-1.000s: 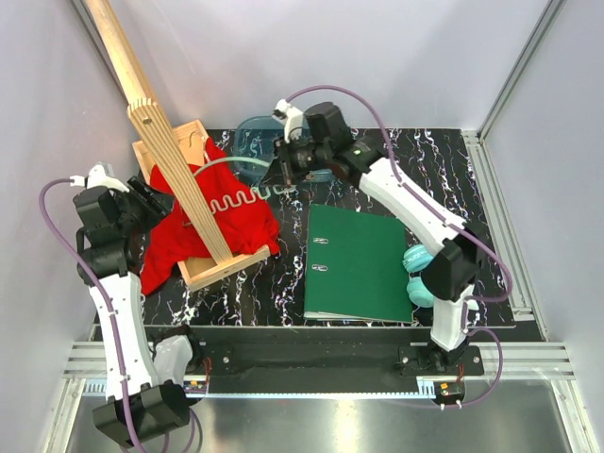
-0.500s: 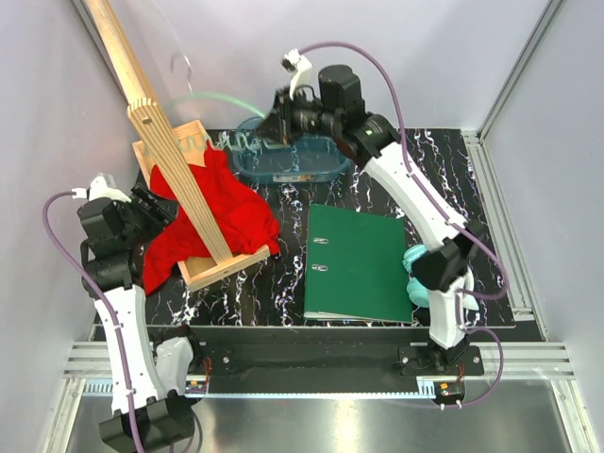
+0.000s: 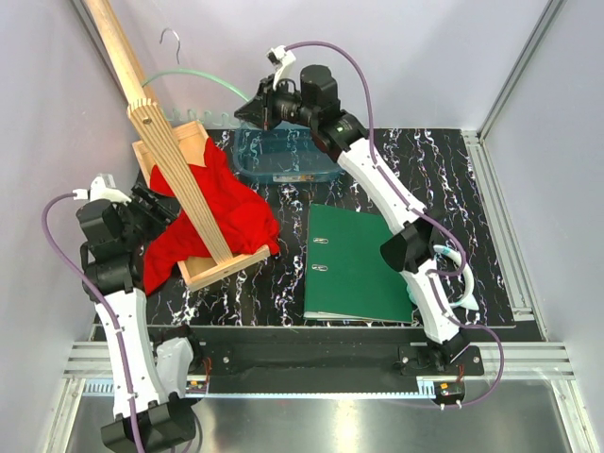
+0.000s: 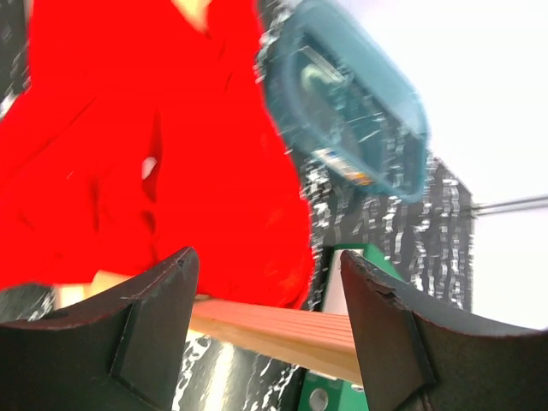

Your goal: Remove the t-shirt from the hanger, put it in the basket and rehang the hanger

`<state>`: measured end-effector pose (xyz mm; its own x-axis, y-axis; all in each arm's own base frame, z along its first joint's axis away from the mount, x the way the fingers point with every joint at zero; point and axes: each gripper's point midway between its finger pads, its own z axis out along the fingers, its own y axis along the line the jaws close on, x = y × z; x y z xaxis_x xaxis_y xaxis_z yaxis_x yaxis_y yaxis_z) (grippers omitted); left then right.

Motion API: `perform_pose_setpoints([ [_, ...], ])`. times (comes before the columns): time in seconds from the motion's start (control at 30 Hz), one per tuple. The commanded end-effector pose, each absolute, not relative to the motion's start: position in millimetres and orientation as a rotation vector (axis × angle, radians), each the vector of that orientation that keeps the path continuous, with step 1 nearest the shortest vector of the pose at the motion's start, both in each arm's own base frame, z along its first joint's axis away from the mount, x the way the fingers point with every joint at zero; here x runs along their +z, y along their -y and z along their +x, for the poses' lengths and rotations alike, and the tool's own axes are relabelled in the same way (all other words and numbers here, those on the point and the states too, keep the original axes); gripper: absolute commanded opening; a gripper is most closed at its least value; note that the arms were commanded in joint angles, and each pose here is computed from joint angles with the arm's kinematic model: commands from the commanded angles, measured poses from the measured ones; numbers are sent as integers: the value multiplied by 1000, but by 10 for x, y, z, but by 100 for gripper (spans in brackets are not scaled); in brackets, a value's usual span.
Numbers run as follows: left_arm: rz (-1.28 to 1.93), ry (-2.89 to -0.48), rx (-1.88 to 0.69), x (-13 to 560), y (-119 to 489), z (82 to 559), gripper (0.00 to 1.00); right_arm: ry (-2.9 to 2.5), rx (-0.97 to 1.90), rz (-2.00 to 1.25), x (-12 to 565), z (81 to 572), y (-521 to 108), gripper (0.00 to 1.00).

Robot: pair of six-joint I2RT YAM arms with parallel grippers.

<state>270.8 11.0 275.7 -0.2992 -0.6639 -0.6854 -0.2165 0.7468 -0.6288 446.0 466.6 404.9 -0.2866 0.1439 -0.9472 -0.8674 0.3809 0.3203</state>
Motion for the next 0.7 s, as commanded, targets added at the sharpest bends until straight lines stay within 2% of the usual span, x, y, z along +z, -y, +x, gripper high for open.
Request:
perform_pose_setpoints([
  [0.0, -510, -1739, -634, 3240, 90, 2759, 70, -1412, 1216, -699, 4443, 4232, -4578, 0],
  [0.13, -421, -1694, -695, 3471, 192, 2788, 70, -1482, 1313, -763, 4211, 4018, -4590, 0],
  [0.27, -513, -1717, -657, 3509, 76, 2832, 69, -1536, 1383, -787, 3888, 3857, -4573, 0],
  [0.3, -546, -1714, -665, 3544, 55, 2837, 67, -1452, 1403, -789, 4110, 3771, -4532, 0],
  [0.4, -694, -1644, -795, 3611, 74, 2900, 61, -1395, 1426, -826, 4158, 3623, -4476, 0],
  [0.47, -671, -1553, -845, 3806, 78, 2962, 61, -1377, 1417, -837, 4201, 3609, -4466, 0],
  [0.67, -986, -1351, -998, 3960, -199, 3106, 59, -1314, 1434, -844, 4337, 3538, -4438, 0],
])
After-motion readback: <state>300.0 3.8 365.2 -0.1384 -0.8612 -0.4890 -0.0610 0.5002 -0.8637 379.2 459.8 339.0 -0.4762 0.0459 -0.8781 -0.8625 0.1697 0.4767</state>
